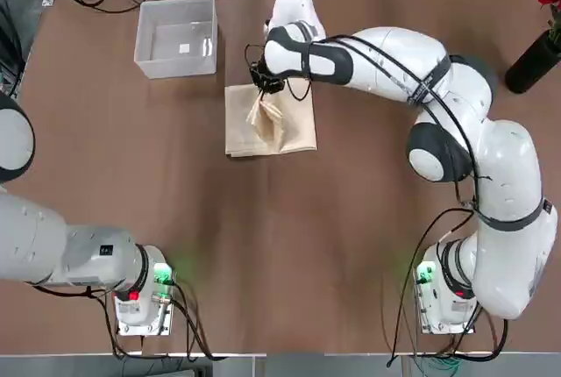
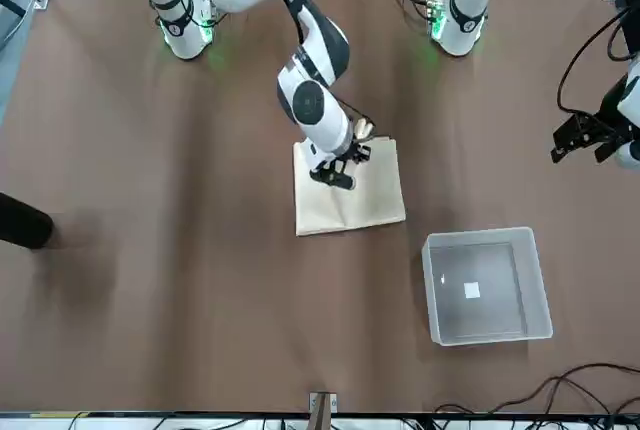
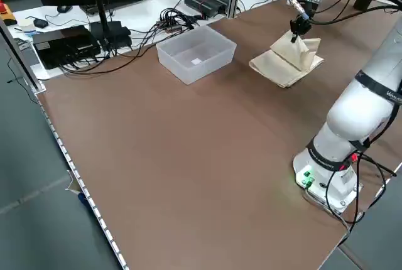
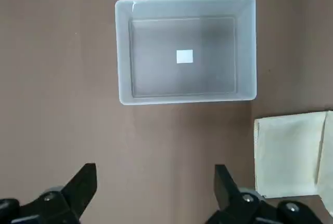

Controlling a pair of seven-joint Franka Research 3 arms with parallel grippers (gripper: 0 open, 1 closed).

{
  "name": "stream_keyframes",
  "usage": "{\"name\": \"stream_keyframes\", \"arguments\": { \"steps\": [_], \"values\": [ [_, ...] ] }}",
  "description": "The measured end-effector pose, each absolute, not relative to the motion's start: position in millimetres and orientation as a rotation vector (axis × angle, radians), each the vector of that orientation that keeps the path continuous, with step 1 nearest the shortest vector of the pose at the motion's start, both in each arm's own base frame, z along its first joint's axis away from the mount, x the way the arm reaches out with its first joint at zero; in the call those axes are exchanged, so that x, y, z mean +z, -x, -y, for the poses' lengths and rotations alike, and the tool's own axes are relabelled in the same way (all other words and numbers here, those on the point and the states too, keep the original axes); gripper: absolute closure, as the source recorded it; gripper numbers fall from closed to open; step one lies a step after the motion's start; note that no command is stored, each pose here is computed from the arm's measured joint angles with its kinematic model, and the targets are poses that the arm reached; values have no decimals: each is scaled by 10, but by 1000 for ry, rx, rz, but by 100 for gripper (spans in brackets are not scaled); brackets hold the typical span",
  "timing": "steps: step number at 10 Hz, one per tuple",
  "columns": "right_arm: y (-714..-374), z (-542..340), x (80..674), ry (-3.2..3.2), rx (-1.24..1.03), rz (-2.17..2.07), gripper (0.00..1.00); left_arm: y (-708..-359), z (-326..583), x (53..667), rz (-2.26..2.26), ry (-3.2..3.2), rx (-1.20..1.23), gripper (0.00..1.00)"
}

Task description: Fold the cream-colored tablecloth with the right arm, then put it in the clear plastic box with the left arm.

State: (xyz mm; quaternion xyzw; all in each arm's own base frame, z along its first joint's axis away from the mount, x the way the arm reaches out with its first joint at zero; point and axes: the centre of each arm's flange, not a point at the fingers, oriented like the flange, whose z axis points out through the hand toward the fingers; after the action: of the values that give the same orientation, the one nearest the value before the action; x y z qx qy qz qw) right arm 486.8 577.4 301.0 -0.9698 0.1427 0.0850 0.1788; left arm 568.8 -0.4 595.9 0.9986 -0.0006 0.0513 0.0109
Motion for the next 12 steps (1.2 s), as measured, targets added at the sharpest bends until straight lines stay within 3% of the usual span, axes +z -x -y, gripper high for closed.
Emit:
{"name": "stream_keyframes", "arguments": {
  "steps": [12],
  "values": [
    [-4675, -6039, 2787, 2711, 163, -372, 96, -5689, 9, 5961, 3, -3116, 161, 0]
  ]
}}
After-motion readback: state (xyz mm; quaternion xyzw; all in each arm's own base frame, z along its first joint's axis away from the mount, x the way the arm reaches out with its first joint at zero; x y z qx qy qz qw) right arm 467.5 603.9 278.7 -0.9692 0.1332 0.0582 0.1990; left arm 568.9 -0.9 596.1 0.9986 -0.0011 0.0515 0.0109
